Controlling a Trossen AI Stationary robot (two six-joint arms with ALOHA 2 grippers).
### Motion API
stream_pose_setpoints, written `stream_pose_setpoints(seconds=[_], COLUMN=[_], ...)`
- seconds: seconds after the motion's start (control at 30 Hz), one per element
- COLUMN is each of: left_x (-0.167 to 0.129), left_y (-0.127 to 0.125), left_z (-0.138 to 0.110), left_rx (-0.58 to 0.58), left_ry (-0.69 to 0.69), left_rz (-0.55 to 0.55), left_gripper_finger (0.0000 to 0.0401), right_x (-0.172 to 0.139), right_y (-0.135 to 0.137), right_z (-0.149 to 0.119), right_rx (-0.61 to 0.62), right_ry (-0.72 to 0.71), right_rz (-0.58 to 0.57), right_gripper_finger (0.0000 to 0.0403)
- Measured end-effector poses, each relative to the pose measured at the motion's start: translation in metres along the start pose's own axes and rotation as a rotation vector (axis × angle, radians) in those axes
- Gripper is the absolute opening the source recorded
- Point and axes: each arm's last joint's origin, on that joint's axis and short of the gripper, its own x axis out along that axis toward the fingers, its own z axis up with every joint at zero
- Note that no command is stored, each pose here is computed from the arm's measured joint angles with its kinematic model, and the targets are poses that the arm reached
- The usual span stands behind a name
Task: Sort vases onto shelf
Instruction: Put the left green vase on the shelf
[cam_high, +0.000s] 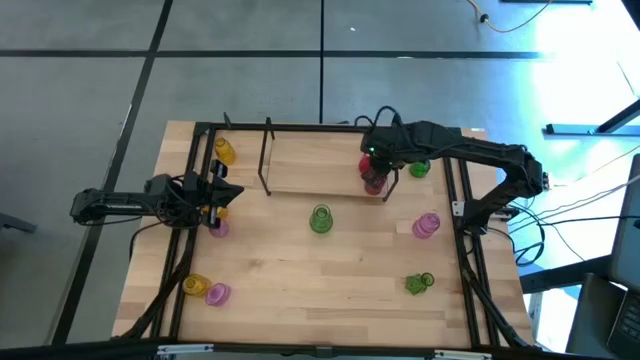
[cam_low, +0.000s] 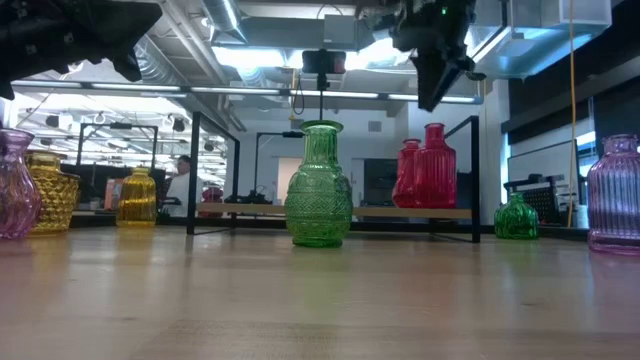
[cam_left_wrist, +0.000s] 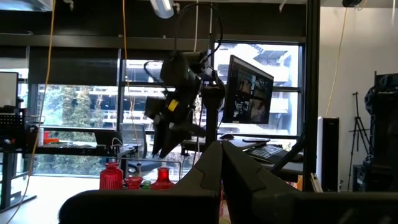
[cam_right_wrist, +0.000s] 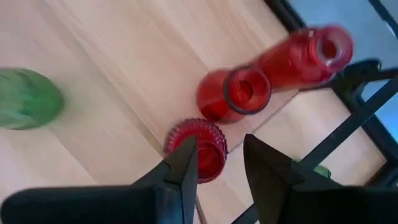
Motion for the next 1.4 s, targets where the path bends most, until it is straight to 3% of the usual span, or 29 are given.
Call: stream_pose_setpoints(seconds=[0.23,0.37,0.57,0.8,1.03,1.13,1.4], left_x=[0.000,0.003,0.014,0.033,0.051,0.055,0.058], left_y=[0.000,0.000,0.000,0.000,0.000,0.000,0.001], left_z=[0.000,-0.005,-0.006,-0.016,-0.024,-0.029,-0.039], left_rx=[0.000,0.000,-0.017,-0.016,-0.016,-0.029,-0.045], left_ry=[0.002,0.045,0.129,0.284,0.395,0.435,0.488], left_rz=[-0.008,-0.008,0.001,0.008,0.021,0.026,0.031], left_gripper_finger=[0.0001,0.0001,0.0001,0.0001,0.0001,0.0001,0.0001], right_x=[-0.032,-0.026,-0.005,0.005,0.017,0.026,0.042], right_y=[0.049,0.085,0.123,0.140,0.146,0.149,0.146], right_z=[-0.022,-0.040,-0.063,-0.067,-0.066,-0.060,-0.030], right_rx=[-0.172,-0.289,-0.360,-0.370,-0.384,-0.389,-0.467], right_ry=[-0.179,-0.268,-0.422,-0.562,-0.545,-0.534,-0.461], right_rz=[0.149,0.220,0.321,0.408,0.399,0.448,0.500], right_gripper_finger=[0.0115,0.0115,0.0115,0.0115,0.0118,0.0143,0.0277])
